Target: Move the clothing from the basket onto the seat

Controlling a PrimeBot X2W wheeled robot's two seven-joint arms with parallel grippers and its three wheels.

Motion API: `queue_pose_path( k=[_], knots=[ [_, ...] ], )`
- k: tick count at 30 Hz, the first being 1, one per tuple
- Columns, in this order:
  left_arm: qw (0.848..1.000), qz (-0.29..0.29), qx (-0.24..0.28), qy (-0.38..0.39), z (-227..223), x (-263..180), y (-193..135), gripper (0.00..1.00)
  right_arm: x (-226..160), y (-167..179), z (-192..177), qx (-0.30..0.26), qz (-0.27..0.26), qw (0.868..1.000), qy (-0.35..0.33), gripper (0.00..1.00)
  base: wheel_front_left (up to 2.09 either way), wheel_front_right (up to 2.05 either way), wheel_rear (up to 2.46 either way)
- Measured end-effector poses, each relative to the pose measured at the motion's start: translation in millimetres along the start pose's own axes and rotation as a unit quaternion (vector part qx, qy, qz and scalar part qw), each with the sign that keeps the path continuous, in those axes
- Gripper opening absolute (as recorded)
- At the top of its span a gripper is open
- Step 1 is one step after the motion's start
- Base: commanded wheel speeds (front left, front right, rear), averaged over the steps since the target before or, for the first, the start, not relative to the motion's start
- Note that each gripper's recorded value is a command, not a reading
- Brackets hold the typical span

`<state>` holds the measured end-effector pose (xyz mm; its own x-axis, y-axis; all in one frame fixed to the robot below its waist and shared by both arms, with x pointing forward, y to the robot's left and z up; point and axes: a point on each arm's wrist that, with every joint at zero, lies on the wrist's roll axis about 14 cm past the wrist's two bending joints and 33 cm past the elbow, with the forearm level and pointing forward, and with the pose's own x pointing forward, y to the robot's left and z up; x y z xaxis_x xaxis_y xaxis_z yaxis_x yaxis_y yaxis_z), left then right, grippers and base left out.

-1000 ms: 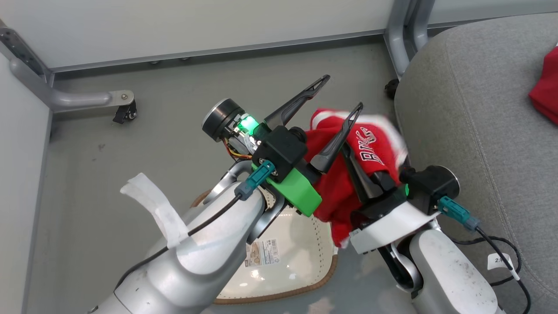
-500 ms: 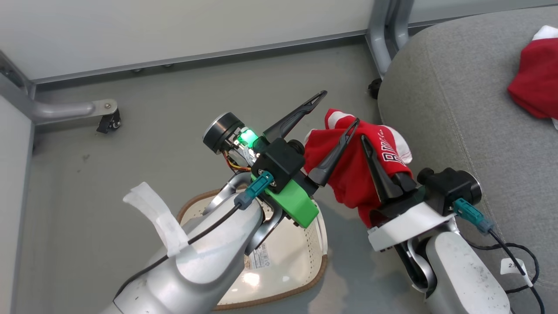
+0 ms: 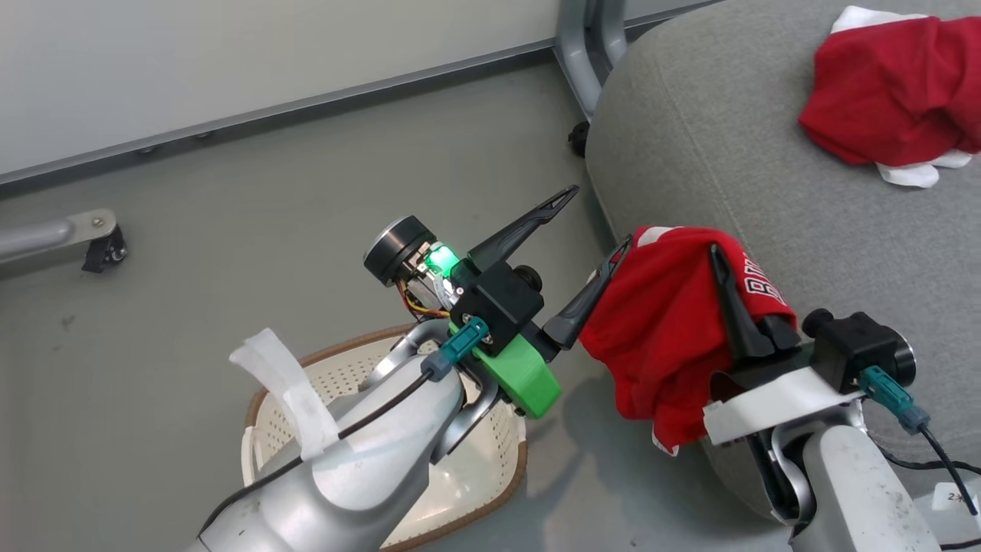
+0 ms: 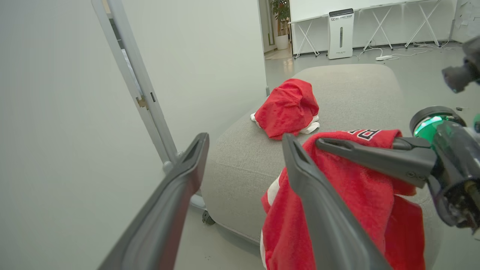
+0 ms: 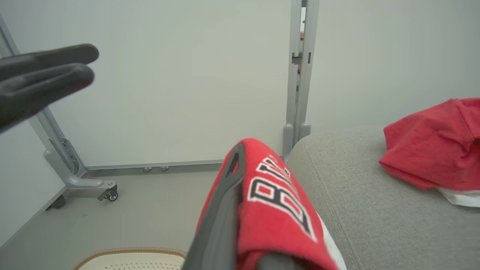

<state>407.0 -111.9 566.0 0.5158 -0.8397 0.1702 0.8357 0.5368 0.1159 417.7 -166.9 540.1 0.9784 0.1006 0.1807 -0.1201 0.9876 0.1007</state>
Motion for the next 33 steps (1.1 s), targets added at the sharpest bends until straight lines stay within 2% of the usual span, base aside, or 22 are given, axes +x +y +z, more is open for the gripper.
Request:
queue_pose_path(
  k=[10,21,25,33],
  knots=[
    [0.998,-0.06,-0.026,0.002,-14,23,-33,1.0,-42,-67,1,-0.03,-0.105,0.994,0.015,0.0,0.0,0.0,0.0],
    [0.996,-0.078,-0.046,0.013,-35,30,-40,1.0,-55,-95,-1,-0.036,-0.151,0.988,0.024,0.0,0.0,0.0,0.0],
    [0.996,-0.074,-0.052,0.016,-41,31,-34,1.0,-40,-102,13,-0.051,-0.152,0.987,0.0,0.0,0.0,0.0,0.0],
    [0.996,-0.058,-0.061,0.021,-56,34,-17,1.0,18,-124,77,-0.119,-0.138,0.979,-0.093,0.0,0.0,0.0,0.0]
  ],
)
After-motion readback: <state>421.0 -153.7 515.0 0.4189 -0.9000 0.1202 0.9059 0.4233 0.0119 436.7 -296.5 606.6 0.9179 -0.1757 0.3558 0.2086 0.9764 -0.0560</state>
